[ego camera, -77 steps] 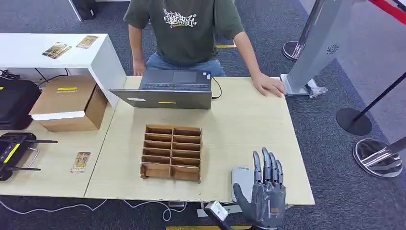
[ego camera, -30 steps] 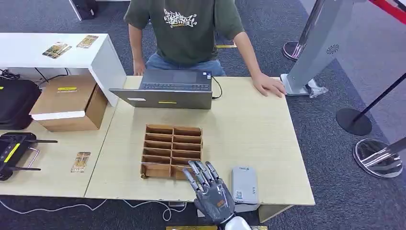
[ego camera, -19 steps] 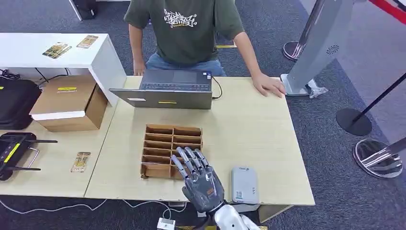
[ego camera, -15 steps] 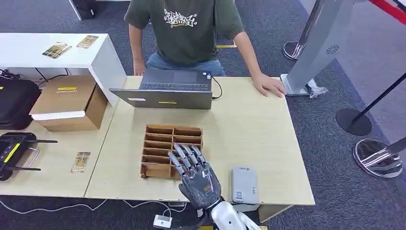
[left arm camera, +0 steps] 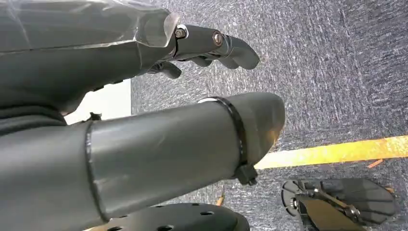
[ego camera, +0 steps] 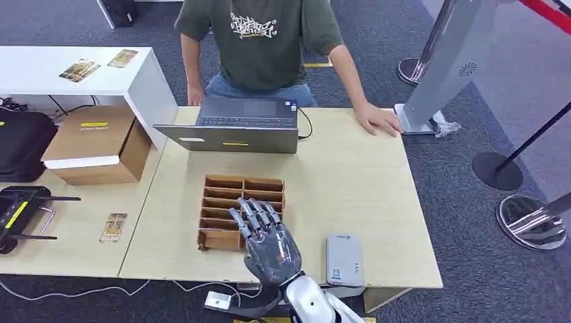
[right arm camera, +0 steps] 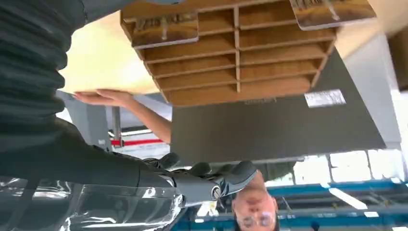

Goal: Pass the card to the sensor for recognition and then transmit it.

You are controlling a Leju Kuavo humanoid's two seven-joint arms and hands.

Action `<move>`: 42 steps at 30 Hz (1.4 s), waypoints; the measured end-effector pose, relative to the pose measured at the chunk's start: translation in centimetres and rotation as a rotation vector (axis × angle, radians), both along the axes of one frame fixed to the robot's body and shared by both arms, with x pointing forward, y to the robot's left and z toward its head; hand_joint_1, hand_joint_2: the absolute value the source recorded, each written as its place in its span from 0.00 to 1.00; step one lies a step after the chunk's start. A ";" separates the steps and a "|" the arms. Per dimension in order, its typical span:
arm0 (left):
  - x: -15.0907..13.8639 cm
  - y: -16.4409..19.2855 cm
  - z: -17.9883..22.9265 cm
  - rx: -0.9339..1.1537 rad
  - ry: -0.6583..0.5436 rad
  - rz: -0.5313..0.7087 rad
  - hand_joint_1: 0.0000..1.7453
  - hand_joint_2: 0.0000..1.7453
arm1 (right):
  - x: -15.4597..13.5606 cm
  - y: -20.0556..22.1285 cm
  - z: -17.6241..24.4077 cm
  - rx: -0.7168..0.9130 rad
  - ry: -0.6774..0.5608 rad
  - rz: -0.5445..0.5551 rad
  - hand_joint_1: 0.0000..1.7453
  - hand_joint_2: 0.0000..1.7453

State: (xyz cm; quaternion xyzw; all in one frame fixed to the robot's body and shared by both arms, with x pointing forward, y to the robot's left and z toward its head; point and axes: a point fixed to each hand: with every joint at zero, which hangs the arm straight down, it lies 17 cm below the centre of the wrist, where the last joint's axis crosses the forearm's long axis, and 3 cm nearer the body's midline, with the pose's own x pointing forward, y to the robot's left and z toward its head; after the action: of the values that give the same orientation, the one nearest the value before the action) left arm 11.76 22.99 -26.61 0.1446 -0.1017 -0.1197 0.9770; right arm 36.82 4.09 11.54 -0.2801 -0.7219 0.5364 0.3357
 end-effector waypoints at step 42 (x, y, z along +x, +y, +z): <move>1.2 -0.5 0.3 -0.010 0.029 0.026 0.00 0.00 | 2.5 2.7 -3.0 -0.014 0.271 -0.025 0.00 1.00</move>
State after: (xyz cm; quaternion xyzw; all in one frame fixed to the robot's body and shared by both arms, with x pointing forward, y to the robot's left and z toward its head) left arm 12.97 22.53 -26.30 0.1395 -0.0864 -0.1088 0.9804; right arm 39.30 6.76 8.59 -0.2165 -0.6623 0.5703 0.4351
